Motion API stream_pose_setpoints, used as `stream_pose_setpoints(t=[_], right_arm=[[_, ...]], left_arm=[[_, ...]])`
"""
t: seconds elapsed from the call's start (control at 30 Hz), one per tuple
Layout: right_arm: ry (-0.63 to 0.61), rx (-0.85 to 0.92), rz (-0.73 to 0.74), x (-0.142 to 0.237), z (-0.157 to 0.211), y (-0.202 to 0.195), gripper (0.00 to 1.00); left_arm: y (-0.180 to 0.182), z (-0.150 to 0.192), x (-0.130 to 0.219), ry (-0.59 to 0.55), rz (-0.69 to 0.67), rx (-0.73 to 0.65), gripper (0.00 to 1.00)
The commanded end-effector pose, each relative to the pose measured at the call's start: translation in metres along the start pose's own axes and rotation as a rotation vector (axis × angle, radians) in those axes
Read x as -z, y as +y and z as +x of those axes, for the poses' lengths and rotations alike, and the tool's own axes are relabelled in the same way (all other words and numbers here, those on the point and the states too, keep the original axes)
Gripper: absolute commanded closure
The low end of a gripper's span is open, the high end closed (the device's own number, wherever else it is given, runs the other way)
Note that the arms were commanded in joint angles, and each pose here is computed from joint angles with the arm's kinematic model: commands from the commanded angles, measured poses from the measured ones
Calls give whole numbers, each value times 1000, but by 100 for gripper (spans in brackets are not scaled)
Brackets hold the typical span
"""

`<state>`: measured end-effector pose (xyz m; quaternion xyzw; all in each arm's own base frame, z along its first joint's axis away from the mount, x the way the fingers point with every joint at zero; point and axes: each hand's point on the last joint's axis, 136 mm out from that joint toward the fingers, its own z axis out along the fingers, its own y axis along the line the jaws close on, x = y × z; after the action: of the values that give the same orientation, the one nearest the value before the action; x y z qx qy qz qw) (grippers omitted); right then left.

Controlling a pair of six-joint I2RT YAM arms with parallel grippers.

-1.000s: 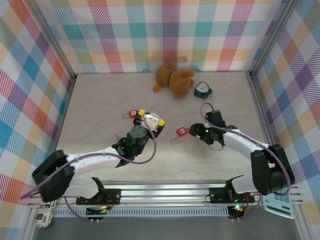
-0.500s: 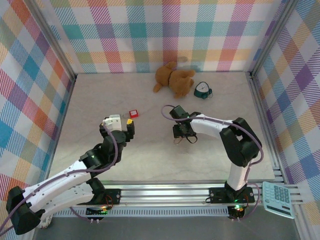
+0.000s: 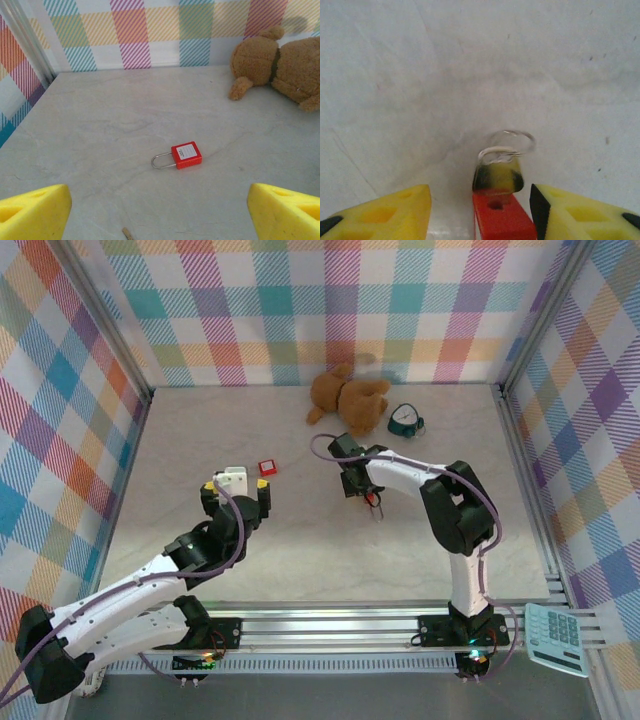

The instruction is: Unlock with the key

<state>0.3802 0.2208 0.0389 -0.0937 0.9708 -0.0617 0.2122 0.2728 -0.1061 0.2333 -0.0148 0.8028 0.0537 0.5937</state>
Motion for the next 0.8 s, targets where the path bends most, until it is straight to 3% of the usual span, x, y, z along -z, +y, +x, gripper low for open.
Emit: stream_pose_setpoints(t=[0.0,0.2,0.43,0.77], right_arm=[[21,19,1,13,0,-4,42],[10,18,26,31,12,-18,42],[48,69,29,23,35,-13,62],[42,173,128,12,34,-4,77]], left_arm=[[-1,-9,0,-7,5,9,9],[-11,-3,-5,5,36,6,9],[-15,3,-8,15,44,-4,9],[-7,3,-3,-5,43,-1,10]])
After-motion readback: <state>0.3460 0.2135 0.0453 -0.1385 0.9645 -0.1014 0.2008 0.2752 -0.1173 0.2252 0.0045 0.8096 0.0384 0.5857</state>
